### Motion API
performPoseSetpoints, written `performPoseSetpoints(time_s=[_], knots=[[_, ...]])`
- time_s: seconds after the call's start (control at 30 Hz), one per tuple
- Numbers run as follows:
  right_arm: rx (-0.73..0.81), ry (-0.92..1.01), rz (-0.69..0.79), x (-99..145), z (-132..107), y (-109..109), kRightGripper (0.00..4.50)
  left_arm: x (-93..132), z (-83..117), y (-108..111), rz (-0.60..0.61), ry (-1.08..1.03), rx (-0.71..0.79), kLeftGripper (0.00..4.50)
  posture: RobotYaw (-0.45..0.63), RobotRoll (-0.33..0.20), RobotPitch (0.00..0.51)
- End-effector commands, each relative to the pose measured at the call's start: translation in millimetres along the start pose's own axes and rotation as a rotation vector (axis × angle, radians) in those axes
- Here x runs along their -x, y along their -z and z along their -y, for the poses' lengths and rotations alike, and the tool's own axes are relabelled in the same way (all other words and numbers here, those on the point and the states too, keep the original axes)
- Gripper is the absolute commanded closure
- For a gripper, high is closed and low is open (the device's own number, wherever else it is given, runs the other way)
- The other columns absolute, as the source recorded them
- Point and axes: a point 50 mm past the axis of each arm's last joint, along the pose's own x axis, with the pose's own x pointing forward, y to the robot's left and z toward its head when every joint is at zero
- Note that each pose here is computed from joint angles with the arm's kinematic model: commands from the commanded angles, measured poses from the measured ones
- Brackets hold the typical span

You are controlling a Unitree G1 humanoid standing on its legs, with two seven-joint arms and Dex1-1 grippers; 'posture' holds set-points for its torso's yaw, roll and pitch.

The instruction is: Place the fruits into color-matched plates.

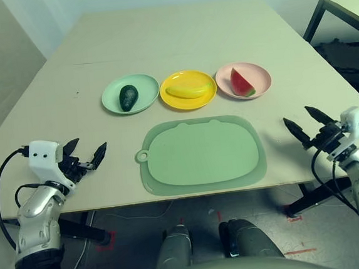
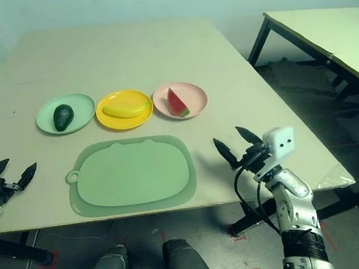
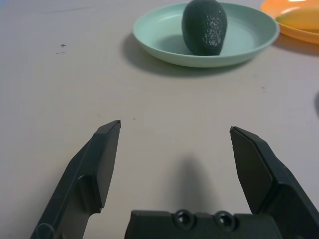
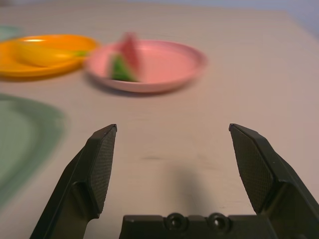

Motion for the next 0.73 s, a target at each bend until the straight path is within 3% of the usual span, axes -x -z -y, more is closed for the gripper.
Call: performPoseSetpoints(time_s=[0.03, 0.37, 0.73], knots=[[-0.009, 0.073, -0.005, 2.2, 6.8, 8.6, 0.00, -0.9, -5.4, -1.4, 0.016, -0.038, 0.021, 0.03, 0.01, 0.000, 0.095], [0.005, 0.049, -0.003, -6.9, -4.1, 18.6, 0.00, -8.9, -11.9, -12.8, 0.044, -0.044, 0.022, 0.03, 0.05, 0.000, 0.100], [0.017, 0.060, -0.011, -1.3, 5.5, 18.2, 0.00, 6.8, -17.7, -6.4, 0.027, -0.096, 0.028, 0.03, 0.06, 0.000, 0.100]])
